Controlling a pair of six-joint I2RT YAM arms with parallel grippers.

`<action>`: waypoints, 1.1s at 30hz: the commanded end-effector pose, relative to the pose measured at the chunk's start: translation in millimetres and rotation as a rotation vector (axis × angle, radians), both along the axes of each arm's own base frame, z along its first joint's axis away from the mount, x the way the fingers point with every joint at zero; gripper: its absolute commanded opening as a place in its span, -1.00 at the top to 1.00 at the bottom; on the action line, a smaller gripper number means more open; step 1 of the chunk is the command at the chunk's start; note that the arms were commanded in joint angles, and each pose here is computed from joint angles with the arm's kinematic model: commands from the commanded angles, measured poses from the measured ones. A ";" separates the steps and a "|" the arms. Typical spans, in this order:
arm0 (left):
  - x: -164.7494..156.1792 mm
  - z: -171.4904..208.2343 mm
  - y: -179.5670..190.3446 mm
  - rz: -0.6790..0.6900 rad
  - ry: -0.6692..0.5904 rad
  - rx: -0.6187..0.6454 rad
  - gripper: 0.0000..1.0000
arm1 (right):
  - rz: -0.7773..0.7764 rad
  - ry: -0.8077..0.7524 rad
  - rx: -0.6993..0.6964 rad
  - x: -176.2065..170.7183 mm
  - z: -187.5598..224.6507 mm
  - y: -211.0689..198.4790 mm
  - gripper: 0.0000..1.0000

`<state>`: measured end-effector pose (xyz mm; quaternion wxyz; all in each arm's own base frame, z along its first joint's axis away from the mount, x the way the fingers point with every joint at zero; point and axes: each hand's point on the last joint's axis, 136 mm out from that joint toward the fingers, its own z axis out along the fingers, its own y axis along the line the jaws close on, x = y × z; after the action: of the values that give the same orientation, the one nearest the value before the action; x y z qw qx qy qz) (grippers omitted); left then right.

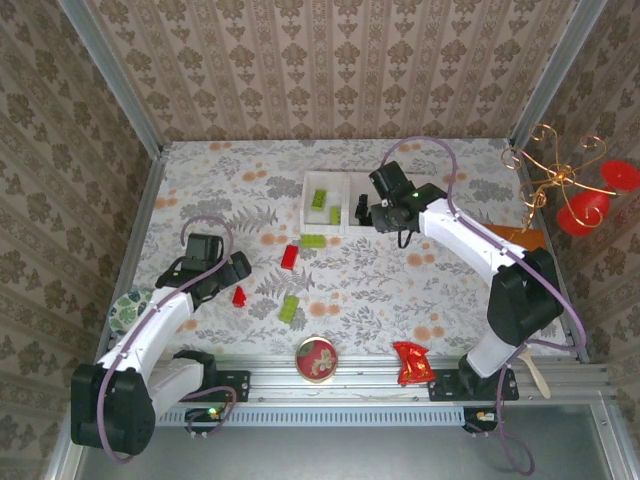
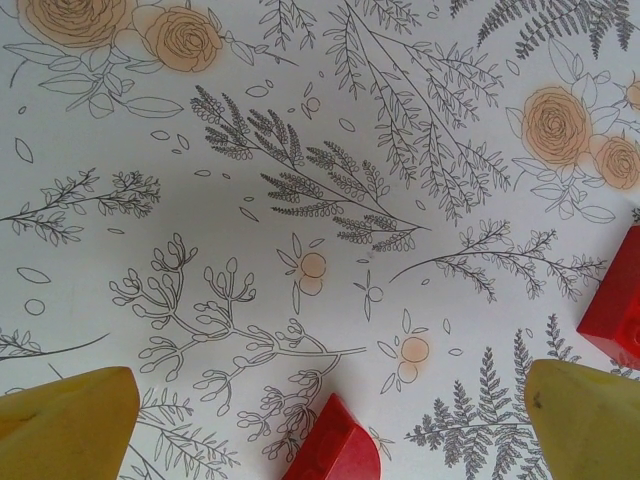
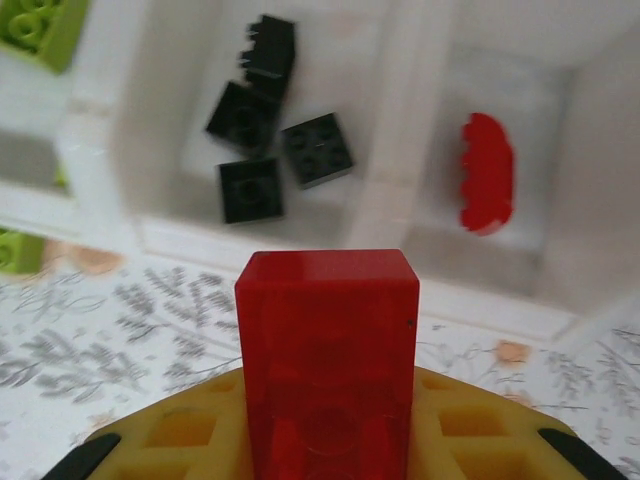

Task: Sort the legos into containers by color
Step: Place the lego in the container.

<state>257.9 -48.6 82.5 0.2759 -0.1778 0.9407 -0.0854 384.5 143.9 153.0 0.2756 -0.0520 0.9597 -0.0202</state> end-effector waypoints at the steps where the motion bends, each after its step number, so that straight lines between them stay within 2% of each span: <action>1: 8.4 11.5 -3.7 -0.027 -0.027 -0.004 -1.00 | -0.054 0.002 -0.076 8.8 -3.5 -23.4 0.41; 7: 8.2 12.7 -3.4 -0.028 -0.029 -0.003 -1.00 | -0.117 0.016 -0.137 25.5 -12.3 -48.2 0.43; 20: 8.9 13.9 -4.9 -0.041 -0.030 -0.002 -1.00 | -0.184 0.032 -0.153 56.1 -34.7 -76.3 0.43; 28: 11.3 23.3 -12.8 -0.095 -0.046 0.002 -1.00 | -0.213 0.050 -0.148 70.2 -47.5 -87.2 0.42; 33: 11.7 32.1 -21.4 -0.148 -0.050 0.045 -1.00 | -0.219 0.058 -0.150 74.7 -53.6 -89.3 0.33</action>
<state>268.0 -65.1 105.1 0.2934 -0.1296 0.9419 -0.0998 449.1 58.0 97.3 0.2321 0.0329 0.9659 -0.1099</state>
